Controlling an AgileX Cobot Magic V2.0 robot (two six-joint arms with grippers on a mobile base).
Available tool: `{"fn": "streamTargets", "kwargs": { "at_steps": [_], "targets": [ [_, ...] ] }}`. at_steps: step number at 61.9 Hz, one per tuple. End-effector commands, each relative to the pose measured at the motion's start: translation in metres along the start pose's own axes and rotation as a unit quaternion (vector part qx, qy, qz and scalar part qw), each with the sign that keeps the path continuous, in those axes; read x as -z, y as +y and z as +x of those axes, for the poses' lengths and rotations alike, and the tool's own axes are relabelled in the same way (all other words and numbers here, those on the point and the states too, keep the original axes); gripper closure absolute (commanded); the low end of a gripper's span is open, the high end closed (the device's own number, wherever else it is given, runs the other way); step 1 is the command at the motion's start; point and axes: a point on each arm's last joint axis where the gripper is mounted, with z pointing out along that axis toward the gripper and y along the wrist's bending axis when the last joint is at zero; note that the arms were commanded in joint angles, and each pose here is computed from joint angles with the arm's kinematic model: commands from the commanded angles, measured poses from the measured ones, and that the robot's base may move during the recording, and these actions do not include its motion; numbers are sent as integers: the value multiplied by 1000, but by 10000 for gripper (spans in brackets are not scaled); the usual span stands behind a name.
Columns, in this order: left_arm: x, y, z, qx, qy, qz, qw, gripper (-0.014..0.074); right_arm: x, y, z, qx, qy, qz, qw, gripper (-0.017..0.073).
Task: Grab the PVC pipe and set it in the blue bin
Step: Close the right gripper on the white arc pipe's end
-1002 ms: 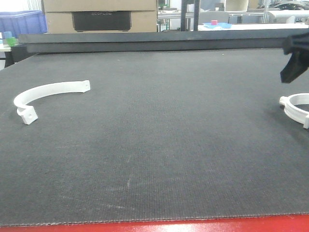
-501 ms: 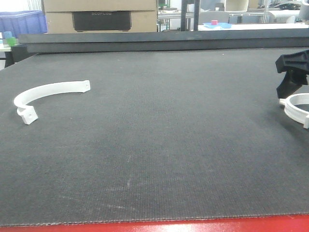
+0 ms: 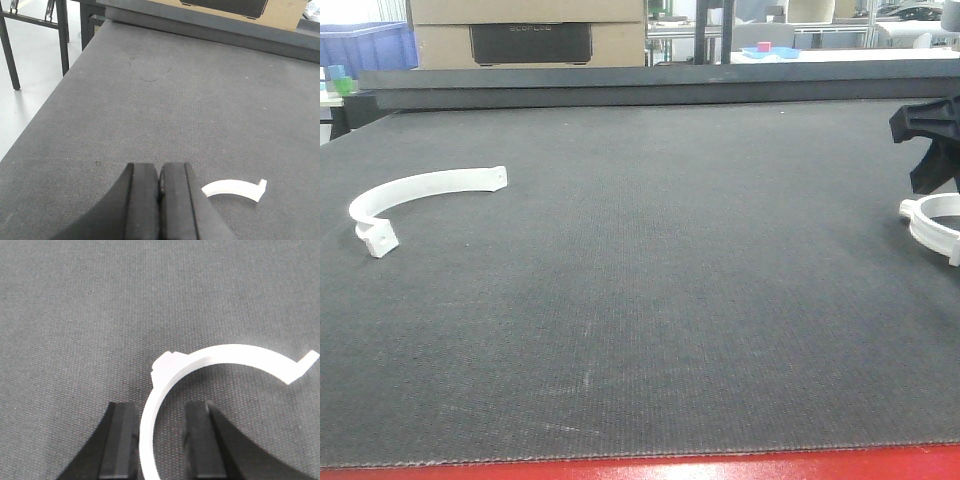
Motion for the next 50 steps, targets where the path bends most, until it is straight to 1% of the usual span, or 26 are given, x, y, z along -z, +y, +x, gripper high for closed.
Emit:
{"fn": "streamTargets", "kwargs": {
  "at_steps": [1, 8, 11, 16, 24, 38, 47, 50],
  "targets": [
    [0, -1, -4, 0, -13, 2, 1000, 704, -1, 0, -4, 6, -16, 2, 1000, 410],
    [0, -1, -4, 0, -13, 2, 1000, 704, -5, 0, -2, 10, -10, 3, 1000, 304],
    [0, -1, -4, 0, -13, 2, 1000, 704, -7, 0, -1, 10, -4, 3, 1000, 245],
    [0, -1, -4, 0, -13, 2, 1000, 704, -10, -1, 1, 10, 2, 4, 1000, 193],
    [0, -1, -4, 0, -13, 2, 1000, 704, -14, -1, 3, 10, 5, 6, 1000, 207],
    [1, -1, -6, 0, -26, 2, 1000, 704, -21, 1, 5, 14, 1, 6, 1000, 274],
    [1, -1, -6, 0, -26, 2, 1000, 704, -25, 4, 6, 17, 4, 4, 1000, 283],
    [1, -1, -6, -5, -25, 2, 1000, 704, -26, 4, 5, 17, 3, 4, 1000, 283]
  ]
}}
